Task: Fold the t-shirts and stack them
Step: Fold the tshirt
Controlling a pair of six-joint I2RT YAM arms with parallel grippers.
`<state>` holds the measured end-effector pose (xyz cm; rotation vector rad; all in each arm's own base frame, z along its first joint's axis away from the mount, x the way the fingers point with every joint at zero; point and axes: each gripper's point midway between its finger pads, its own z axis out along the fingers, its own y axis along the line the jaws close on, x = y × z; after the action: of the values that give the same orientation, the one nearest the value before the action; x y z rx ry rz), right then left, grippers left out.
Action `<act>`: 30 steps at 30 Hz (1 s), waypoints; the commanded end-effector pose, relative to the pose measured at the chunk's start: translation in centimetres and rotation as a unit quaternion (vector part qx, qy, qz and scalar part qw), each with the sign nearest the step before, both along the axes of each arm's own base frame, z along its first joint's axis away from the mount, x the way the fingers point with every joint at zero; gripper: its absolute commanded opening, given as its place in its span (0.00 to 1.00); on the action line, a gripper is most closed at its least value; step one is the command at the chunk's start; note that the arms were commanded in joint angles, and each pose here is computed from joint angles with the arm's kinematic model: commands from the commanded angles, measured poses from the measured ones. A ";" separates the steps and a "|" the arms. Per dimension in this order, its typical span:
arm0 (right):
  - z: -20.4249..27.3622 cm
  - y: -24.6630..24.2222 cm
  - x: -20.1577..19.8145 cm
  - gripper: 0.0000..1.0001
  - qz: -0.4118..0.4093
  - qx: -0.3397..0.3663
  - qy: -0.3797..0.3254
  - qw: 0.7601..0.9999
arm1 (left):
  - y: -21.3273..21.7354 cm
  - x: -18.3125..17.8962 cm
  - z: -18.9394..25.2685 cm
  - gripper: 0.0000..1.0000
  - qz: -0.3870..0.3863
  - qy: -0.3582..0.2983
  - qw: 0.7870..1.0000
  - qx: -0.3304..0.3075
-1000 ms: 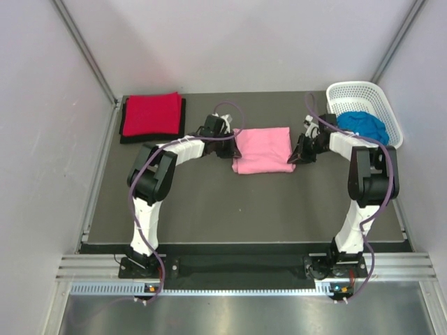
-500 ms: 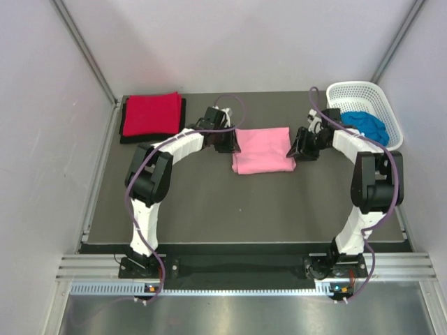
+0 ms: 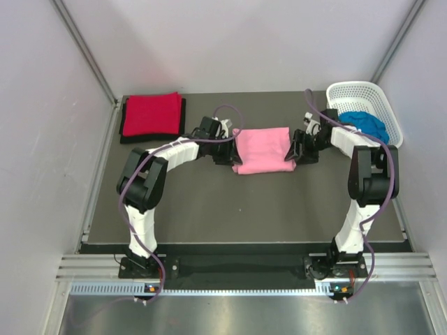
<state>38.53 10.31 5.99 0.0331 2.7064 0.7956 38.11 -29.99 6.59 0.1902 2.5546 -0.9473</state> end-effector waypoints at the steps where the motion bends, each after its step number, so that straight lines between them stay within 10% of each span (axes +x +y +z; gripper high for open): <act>1: 0.1 0.5 0.6 0.64 0.023 0.025 -0.014 0.999 | -0.8 0.6 -0.4 0.50 -0.015 -0.016 1.000 -0.023; 8: -2.0 0.6 -0.3 0.58 0.006 0.032 0.001 0.999 | -1.5 0.2 -2.6 0.48 -0.021 0.009 0.999 -0.039; 11: -2.9 -0.7 -0.8 0.51 -0.017 0.028 0.008 0.999 | -1.0 -0.3 -3.7 0.26 -0.020 0.024 0.999 -0.024; 13: -3.1 -1.1 -1.0 0.37 -0.028 0.030 0.006 0.999 | -0.4 -0.3 -4.2 0.02 -0.011 0.028 1.000 -0.008; 17: -3.3 -1.8 -1.4 0.01 -0.046 0.022 0.008 0.999 | 0.7 -0.3 -4.5 0.00 0.002 0.028 0.999 0.021; 26: -2.7 -0.8 -3.1 0.00 -0.054 0.049 0.004 0.997 | 1.4 -1.4 -4.3 0.00 0.017 0.051 0.998 0.031; 30: -3.3 -1.1 -3.4 0.20 -0.059 0.041 0.011 0.997 | 1.1 -1.0 -3.1 0.19 0.024 0.042 0.999 0.020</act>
<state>35.00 10.65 2.72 0.2071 2.6703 0.9599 37.74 -30.57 3.33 0.1537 2.5977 -0.9961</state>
